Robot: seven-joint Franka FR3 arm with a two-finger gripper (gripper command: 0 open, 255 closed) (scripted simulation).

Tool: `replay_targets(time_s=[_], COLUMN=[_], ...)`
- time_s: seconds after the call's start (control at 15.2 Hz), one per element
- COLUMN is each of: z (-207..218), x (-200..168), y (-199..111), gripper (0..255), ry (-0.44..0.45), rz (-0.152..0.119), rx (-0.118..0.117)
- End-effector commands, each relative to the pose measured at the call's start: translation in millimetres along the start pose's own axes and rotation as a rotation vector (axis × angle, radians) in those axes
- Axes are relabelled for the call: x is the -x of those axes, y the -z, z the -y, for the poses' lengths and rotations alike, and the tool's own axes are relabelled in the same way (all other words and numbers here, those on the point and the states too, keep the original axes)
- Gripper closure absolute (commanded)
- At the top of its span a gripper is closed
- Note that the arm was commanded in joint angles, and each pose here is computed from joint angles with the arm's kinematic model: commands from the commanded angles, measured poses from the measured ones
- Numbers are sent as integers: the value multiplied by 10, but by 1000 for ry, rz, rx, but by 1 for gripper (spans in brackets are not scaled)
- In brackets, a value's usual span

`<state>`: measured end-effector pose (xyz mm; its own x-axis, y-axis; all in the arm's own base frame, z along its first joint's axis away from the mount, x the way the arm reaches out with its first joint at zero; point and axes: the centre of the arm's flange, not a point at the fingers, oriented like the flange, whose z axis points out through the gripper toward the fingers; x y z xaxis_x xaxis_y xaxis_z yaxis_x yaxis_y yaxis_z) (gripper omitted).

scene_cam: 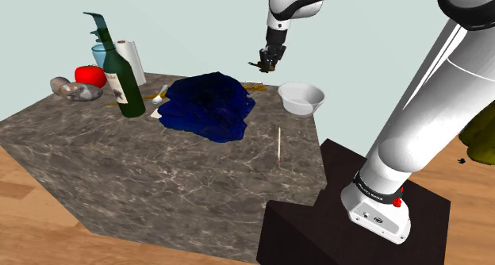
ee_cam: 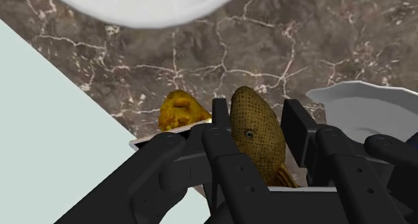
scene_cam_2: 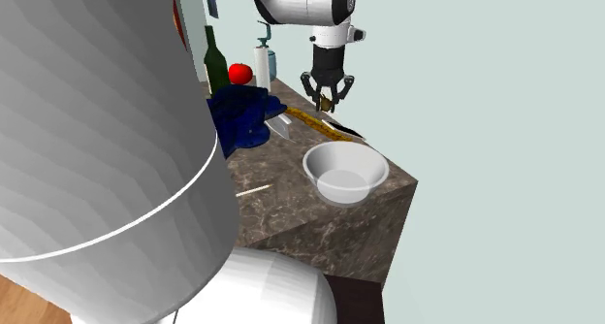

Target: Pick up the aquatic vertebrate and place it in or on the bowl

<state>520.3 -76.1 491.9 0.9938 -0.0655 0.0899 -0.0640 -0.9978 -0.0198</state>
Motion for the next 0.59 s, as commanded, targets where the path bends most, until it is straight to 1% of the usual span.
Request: replay_targets(time_s=[0.0, 0.53], z=[-93, -611], x=[175, 1094], y=[34, 92], gripper=[255, 255], ry=[0, 0], rz=[0, 0], rx=[0, 0])
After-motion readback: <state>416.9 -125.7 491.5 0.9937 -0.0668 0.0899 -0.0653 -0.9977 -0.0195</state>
